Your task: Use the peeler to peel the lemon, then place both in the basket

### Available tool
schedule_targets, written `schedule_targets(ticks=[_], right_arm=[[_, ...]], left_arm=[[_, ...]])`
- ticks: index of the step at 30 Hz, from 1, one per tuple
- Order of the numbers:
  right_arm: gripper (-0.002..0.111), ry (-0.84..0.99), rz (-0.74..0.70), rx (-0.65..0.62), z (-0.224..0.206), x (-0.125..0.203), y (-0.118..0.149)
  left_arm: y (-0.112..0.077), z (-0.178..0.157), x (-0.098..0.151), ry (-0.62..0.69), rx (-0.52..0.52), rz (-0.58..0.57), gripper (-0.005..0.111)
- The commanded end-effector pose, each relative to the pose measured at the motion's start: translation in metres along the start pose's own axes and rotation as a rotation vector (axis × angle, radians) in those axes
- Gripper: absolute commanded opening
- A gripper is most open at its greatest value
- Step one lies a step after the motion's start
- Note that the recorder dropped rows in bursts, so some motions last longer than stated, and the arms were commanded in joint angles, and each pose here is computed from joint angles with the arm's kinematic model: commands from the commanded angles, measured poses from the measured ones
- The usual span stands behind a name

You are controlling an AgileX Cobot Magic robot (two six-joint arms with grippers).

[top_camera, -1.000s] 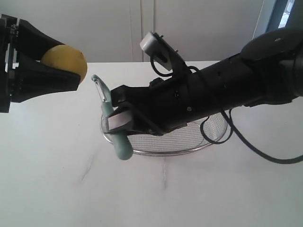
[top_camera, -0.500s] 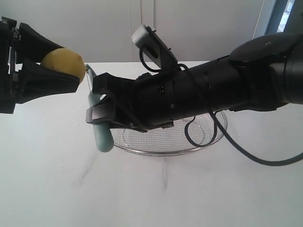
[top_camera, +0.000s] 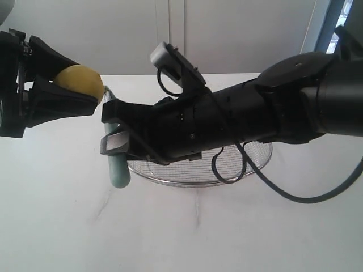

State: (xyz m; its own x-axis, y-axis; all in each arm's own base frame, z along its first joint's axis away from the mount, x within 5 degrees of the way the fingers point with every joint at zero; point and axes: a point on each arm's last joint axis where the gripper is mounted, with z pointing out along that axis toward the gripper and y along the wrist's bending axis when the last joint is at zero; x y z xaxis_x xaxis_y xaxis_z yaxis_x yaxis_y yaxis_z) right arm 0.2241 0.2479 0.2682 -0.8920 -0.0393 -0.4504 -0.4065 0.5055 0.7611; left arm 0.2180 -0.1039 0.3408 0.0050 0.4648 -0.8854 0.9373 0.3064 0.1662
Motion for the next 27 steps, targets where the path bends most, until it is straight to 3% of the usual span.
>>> schedule_targets(ticks=[1, 8, 16, 27], right_arm=[[0.0, 0.017, 0.027, -0.002, 0.009, 0.005, -0.001], [0.0, 0.022, 0.044, -0.02, 0.009, 0.005, 0.0], [0.0, 0.022, 0.044, -0.02, 0.009, 0.005, 0.0], [0.0, 0.015, 0.042, -0.013, 0.009, 0.005, 0.0]], left_arm=[[-0.002, 0.0, -0.002, -0.026, 0.011, -0.017, 0.0], [0.001, 0.001, 0.0, -0.02, -0.017, -0.022, 0.0], [0.012, 0.017, 0.015, 0.008, 0.018, -0.087, 0.0], [0.012, 0.017, 0.014, 0.005, 0.018, -0.088, 0.0]])
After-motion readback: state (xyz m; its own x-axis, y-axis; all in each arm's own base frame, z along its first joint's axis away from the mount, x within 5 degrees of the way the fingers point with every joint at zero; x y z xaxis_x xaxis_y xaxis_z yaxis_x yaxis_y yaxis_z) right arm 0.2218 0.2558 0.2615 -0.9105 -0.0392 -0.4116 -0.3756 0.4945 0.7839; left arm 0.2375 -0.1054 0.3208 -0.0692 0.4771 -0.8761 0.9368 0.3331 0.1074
